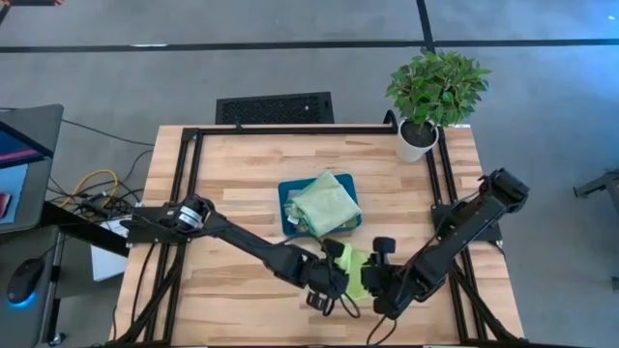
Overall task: Fold microfiber towels
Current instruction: Fold the green microfiber towel
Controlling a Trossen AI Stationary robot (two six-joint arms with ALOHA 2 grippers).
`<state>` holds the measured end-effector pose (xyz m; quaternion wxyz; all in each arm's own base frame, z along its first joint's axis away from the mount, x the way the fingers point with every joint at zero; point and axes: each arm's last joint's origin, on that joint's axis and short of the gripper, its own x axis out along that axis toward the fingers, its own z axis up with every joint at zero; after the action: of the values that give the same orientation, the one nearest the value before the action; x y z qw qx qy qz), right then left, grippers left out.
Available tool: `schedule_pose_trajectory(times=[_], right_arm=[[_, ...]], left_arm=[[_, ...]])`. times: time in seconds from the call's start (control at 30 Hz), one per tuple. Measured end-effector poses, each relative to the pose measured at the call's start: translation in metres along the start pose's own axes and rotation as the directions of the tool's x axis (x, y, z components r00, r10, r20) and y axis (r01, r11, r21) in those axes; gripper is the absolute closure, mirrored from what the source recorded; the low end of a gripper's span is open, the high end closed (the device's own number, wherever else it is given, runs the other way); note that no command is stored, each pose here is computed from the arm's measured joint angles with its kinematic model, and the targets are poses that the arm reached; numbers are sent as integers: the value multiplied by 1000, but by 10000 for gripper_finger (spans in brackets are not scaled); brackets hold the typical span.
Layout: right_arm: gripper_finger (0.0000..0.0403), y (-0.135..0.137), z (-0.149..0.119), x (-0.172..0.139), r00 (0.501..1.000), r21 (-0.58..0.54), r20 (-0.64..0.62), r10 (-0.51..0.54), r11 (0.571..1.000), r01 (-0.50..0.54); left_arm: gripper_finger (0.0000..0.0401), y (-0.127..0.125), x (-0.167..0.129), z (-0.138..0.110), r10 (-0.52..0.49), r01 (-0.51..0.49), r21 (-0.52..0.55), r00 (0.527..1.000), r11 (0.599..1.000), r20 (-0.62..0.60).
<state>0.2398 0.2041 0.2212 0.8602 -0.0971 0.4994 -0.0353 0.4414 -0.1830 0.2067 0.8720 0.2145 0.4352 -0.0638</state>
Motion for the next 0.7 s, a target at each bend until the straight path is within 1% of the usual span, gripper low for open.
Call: schedule_pose_trajectory(times=[0.1,0.23,0.4,0.5,0.7], right_arm=[[178,3,-2,-4,1000,-10,7,9,1000,-9],[178,5,-4,-5,1000,3,5,11,1000,-11],[178,4,-6,-5,1000,14,-8,1,1000,-1],[178,4,-6,-5,1000,14,-9,1,1000,-1],[178,4,-6,-5,1000,14,-9,1,1000,-1]], left_arm=[[401,5,1,3,7,-6,-15,999,1000,34],[401,9,2,8,16,-10,-77,997,997,82],[398,13,4,8,-30,37,-74,995,997,92],[379,14,4,8,-54,62,-73,993,995,101],[312,14,4,8,-56,66,-93,993,993,101]])
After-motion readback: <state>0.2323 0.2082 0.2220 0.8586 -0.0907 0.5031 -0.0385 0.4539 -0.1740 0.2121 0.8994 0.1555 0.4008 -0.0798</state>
